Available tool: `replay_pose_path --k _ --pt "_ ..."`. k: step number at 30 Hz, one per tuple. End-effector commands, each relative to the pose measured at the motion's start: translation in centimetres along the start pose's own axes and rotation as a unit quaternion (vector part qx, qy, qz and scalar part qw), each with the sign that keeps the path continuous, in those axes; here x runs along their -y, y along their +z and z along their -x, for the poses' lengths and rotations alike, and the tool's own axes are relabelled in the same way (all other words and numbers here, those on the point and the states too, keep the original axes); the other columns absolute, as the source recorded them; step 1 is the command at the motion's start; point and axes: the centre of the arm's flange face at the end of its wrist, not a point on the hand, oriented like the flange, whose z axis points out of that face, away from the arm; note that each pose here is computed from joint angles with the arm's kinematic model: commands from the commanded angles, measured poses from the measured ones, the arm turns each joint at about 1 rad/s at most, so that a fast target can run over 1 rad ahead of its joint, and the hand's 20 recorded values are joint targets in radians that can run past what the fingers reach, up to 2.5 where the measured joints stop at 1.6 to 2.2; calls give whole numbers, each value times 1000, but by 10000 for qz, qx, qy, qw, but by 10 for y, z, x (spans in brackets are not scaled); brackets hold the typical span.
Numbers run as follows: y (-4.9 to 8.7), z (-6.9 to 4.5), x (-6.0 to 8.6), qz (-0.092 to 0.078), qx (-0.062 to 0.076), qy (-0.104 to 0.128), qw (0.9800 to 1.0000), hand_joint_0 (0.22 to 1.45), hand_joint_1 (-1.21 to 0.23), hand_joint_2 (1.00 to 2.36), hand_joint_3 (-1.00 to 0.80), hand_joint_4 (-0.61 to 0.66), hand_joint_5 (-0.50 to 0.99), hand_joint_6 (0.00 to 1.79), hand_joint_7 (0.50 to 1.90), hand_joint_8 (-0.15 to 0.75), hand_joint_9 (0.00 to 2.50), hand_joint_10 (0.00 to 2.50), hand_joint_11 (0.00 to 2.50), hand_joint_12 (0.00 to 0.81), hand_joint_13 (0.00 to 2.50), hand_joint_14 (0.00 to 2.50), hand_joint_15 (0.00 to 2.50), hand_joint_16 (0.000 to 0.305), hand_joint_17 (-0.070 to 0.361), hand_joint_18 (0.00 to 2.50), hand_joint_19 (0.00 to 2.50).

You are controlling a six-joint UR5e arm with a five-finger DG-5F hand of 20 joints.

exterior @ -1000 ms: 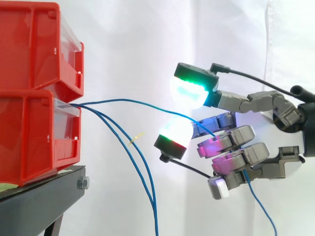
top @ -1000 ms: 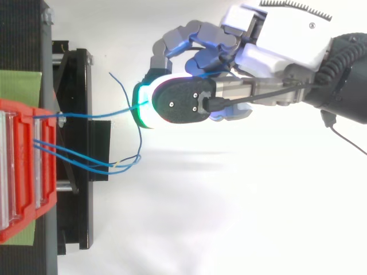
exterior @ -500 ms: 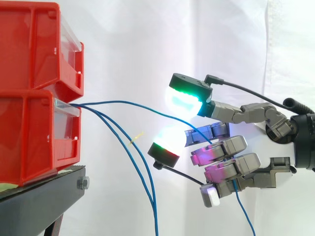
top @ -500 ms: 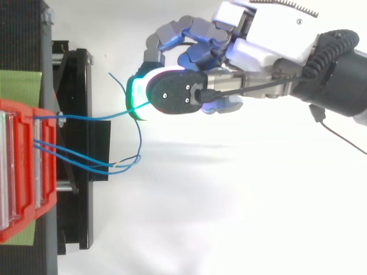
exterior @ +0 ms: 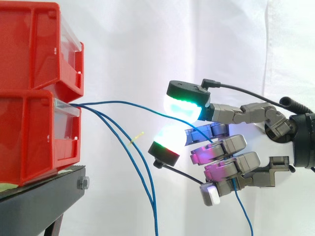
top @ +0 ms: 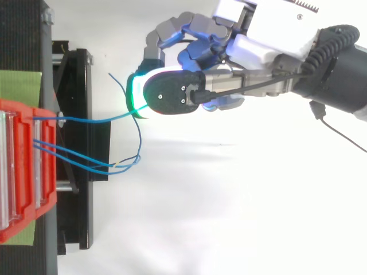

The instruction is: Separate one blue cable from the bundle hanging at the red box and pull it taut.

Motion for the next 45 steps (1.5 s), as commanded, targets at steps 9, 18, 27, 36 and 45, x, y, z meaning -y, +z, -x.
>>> replay_pose_path --k 9,18,27,36,45 --pt "-3 -13 -1 2 -57 -12 10000 536 -469 1000 -500 162 -225 925 943 269 788 1925 1197 312 1201 1262 1241 53 118 969 1013" --pt "-4 -19 -1 4 -103 -21 9999 566 -570 1000 -500 143 -224 927 957 250 809 1923 1209 297 1220 1207 1303 51 116 973 1021" --pt "-4 -23 -1 6 -126 -22 9999 629 -615 1015 -325 103 -217 943 982 243 831 1914 1219 284 1265 1109 1352 49 110 967 1026" --pt "-5 -23 -2 13 -126 -11 9999 639 -648 1023 -209 26 -211 955 1017 239 835 1914 1251 292 1267 1092 1375 48 108 960 1033" --pt "-5 -23 -2 13 -126 -19 9999 645 -660 1024 -184 -24 -207 959 1042 239 842 1902 1271 284 1267 1083 1381 47 107 946 1035"
